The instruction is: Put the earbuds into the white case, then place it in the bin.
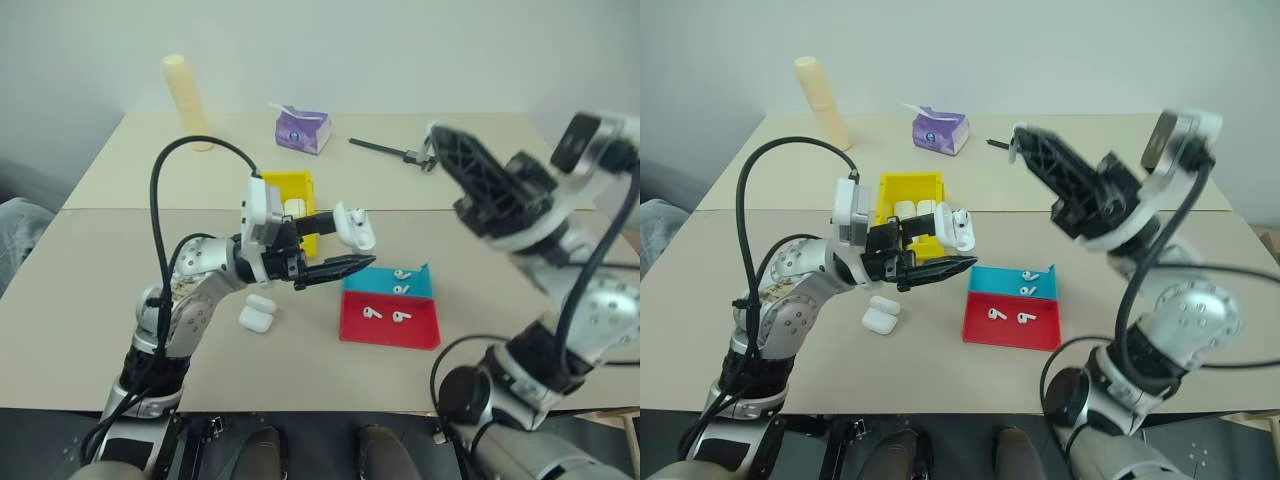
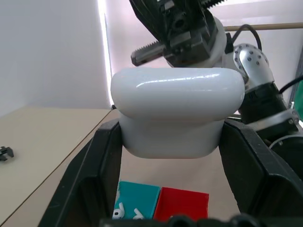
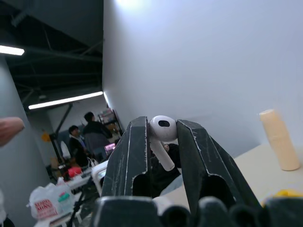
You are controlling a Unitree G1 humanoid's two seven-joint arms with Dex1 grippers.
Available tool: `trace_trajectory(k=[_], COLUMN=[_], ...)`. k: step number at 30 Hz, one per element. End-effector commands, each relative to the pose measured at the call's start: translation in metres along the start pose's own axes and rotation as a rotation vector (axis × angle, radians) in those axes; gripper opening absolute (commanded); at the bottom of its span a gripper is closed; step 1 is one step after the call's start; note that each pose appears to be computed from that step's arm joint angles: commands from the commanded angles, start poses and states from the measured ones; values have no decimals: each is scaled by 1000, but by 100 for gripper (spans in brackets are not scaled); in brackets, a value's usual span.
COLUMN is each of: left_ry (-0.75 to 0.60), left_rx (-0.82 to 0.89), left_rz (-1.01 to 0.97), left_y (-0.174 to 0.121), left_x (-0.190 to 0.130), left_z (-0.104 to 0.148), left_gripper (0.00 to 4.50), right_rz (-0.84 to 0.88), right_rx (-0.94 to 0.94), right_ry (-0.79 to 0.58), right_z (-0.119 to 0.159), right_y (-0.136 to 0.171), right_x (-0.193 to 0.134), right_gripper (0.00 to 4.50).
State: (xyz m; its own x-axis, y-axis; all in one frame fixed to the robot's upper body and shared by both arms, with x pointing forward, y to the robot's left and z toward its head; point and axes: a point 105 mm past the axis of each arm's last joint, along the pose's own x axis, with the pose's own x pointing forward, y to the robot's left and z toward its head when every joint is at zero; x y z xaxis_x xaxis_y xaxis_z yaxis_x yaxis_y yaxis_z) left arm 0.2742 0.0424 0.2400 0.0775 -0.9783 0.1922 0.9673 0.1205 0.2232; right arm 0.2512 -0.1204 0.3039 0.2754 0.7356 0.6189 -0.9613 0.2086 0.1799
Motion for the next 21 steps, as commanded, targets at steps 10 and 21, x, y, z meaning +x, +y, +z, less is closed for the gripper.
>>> trace_trajectory(k=[10,21], left_ry=[-44,-46], left_rx=[23,48], left_rz=[-81,-58], left_y=[-13,-15], left_x=[13,10], left_z=[13,10], left_gripper=[277,277], right_rz=[6,-37], right_rx=[10,-55], right_ry=[56,184], right_z=[-25,-44], right_y=[45,37], right_x=[-2,-8], right_gripper=[75,75])
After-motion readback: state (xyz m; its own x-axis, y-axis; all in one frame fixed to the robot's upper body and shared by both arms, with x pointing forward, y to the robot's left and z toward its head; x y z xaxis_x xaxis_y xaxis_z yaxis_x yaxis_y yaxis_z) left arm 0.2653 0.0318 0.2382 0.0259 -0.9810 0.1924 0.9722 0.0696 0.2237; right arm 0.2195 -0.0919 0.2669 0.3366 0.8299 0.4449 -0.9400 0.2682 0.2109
